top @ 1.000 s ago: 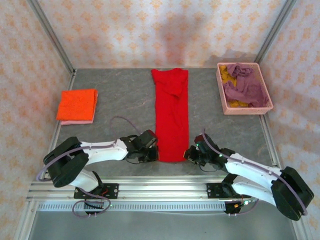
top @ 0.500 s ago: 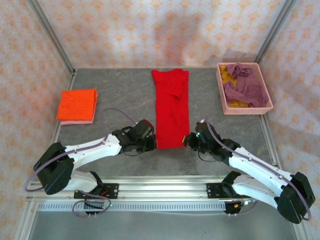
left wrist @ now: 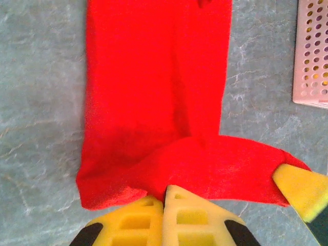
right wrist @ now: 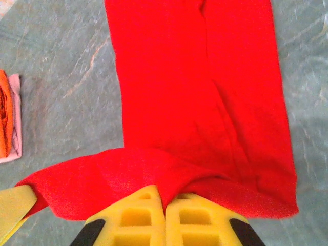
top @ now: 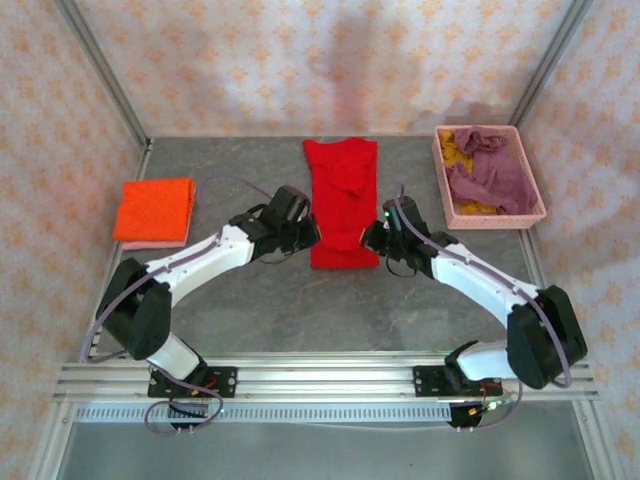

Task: Fold and stack the t-shirts

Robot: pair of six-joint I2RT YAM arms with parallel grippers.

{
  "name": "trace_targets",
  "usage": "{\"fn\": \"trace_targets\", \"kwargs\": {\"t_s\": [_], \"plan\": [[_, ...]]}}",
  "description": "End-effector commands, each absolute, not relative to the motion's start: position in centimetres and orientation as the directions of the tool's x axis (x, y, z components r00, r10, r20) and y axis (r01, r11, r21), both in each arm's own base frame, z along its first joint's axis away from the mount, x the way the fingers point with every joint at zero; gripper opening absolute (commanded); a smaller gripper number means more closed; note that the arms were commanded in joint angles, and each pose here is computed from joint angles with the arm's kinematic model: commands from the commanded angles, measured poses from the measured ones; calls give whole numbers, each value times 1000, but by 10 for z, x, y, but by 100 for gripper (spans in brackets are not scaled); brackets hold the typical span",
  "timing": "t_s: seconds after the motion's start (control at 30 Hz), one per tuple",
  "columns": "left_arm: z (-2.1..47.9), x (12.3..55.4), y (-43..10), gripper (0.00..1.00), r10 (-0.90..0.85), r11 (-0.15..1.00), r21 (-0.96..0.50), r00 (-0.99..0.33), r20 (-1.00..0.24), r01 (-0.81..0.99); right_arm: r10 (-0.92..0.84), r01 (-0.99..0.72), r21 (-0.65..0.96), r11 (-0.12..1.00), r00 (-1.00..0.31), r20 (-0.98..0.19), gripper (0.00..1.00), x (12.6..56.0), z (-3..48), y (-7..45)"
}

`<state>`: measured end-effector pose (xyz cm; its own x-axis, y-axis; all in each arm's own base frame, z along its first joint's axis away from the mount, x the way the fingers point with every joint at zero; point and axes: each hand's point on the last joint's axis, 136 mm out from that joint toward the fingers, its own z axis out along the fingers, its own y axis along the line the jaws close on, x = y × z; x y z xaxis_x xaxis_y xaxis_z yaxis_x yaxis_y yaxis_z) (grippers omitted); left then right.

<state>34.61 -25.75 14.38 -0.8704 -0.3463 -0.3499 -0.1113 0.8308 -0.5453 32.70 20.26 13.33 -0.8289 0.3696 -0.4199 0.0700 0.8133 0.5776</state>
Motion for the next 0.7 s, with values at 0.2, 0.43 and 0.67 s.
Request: {"fn": "trace_targets", "kwargs": {"t_s": [0.2,0.43,0.67], "plan": [[144,389,-248,0,-274,904,-419,-875,-398,-92,387,23,607,794,-790,-476,2,400,143,198],[140,420,-242,0,-294,904,-413,-866,-405,-114,407,39,624,780,-790,-458,2,434,133,191],[112,436,-248,0,-282,909,-395,-892,-353,-131,407,56,631,774,-807,-428,3,452,116,192]]}}
